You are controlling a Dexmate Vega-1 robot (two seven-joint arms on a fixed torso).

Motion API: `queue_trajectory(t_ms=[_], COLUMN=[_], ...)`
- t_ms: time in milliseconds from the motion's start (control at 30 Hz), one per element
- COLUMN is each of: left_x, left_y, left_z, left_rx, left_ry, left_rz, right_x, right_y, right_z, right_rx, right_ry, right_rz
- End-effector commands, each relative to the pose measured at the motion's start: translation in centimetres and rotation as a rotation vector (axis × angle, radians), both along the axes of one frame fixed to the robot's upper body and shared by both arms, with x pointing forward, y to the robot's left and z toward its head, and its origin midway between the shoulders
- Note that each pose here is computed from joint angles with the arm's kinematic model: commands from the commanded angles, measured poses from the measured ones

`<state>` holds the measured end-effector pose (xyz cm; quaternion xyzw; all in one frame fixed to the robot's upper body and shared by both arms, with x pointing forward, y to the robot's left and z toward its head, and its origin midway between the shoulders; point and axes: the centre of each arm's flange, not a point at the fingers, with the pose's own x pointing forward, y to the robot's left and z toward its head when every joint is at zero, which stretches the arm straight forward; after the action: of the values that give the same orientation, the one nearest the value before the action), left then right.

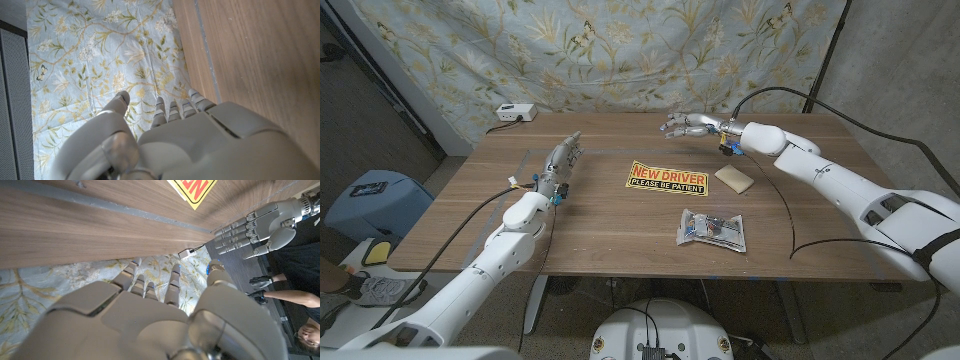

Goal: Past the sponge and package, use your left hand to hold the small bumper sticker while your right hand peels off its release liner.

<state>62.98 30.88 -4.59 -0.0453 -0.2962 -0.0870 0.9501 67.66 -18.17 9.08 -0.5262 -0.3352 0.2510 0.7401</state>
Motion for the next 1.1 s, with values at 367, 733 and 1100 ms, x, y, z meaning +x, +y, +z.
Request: queue_trajectory(t_ms=[367,733,1100], left_x=[0.9,0.9,0.6], left_y=[0.0,0.2,0.2], left_z=[-0.1,0.0,-0.5], left_rx=[0.001,-0.001,-0.015], left_ry=[0.012,0.015,0.02], left_rz=[-0.015,-0.002,0.007], right_x=[2.0,3.4,3.9], right_y=[2.0,2.9,4.0], right_z=[0.3,0.3,-0.1], right_rx=[-0.1,-0.119,-0.143], right_ry=[-0.002,0.01,0.015], right_rz=[-0.004,-0.021,-0.04])
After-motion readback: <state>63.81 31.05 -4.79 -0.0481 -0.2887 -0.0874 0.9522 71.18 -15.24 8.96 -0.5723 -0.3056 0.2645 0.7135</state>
